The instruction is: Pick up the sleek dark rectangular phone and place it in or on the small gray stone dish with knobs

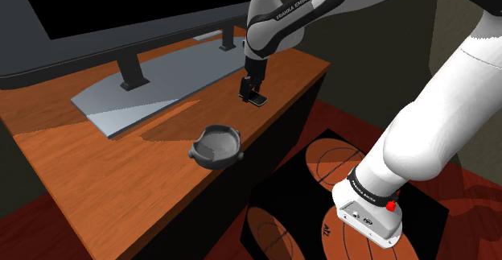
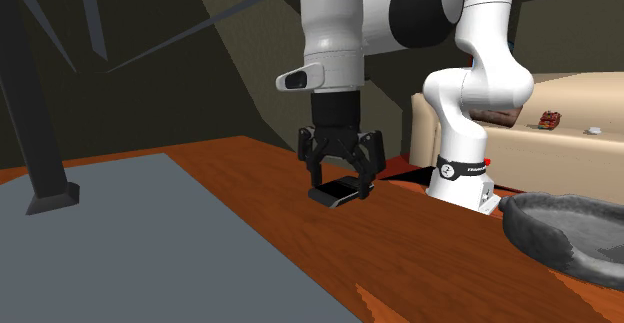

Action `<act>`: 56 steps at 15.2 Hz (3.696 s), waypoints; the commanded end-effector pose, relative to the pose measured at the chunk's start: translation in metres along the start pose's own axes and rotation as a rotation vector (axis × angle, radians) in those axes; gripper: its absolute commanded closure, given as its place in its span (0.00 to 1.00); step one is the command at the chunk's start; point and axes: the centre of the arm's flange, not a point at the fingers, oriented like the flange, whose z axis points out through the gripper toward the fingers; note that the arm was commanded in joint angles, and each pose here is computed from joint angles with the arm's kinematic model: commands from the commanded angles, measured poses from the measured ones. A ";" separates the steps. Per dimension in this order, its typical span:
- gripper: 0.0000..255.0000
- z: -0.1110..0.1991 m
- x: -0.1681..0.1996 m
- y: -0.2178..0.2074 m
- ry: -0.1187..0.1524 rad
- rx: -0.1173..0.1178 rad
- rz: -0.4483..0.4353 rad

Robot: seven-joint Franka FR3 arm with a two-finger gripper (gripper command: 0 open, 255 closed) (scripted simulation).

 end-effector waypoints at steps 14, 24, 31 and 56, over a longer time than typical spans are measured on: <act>1.00 -0.005 0.000 0.000 0.000 0.000 0.000; 1.00 -0.058 -0.002 -0.003 0.000 0.000 0.000; 1.00 -0.095 -0.003 -0.005 0.000 0.000 0.000; 1.00 -0.113 -0.037 -0.255 0.000 0.000 0.000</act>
